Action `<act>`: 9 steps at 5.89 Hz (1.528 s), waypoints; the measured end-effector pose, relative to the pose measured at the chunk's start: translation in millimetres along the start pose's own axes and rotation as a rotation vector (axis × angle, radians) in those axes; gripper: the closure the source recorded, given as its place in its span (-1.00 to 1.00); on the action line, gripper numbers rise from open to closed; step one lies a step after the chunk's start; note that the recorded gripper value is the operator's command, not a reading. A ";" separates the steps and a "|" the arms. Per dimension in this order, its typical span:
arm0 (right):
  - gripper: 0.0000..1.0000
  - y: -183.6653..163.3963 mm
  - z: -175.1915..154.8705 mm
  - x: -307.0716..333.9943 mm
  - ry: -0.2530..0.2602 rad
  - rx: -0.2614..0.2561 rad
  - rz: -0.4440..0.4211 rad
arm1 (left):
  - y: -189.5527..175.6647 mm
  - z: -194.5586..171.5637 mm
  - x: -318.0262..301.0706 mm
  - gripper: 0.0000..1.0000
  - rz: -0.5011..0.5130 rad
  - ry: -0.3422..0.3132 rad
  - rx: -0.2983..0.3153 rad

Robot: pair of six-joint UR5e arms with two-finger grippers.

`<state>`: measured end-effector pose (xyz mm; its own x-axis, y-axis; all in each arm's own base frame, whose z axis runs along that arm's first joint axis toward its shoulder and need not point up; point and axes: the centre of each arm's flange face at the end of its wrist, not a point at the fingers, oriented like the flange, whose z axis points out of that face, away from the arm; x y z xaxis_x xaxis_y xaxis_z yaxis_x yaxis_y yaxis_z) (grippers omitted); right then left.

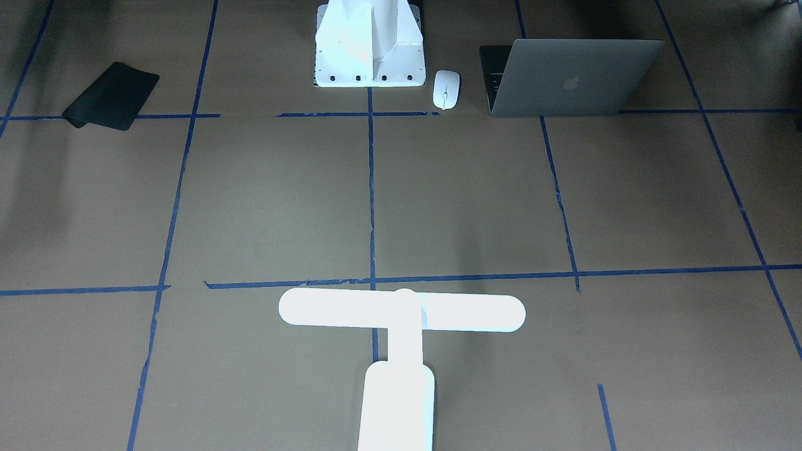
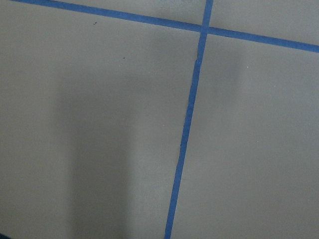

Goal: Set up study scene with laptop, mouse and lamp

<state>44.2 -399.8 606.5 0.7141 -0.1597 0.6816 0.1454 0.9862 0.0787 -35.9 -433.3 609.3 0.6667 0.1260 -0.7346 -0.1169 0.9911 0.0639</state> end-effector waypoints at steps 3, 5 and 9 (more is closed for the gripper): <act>-1.00 -0.1 2.2 -0.9 -0.034 0.001 0.004 | 2.4 -8.8 10.1 -1.00 0.028 0.001 0.022; -1.00 -1.1 1.1 -2.1 -0.035 0.004 0.001 | 1.6 -11.0 12.4 -1.00 0.033 -0.007 0.025; -1.00 -3.1 -2.6 -5.6 -0.033 0.012 -0.012 | 15.0 -6.2 14.9 -1.00 0.025 0.027 0.016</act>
<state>41.5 -402.0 600.5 0.6889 -0.1706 0.7045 0.1455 0.9847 0.0961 -32.3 -416.9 595.1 0.6435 0.1501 -0.7506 -0.1214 0.9882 0.0935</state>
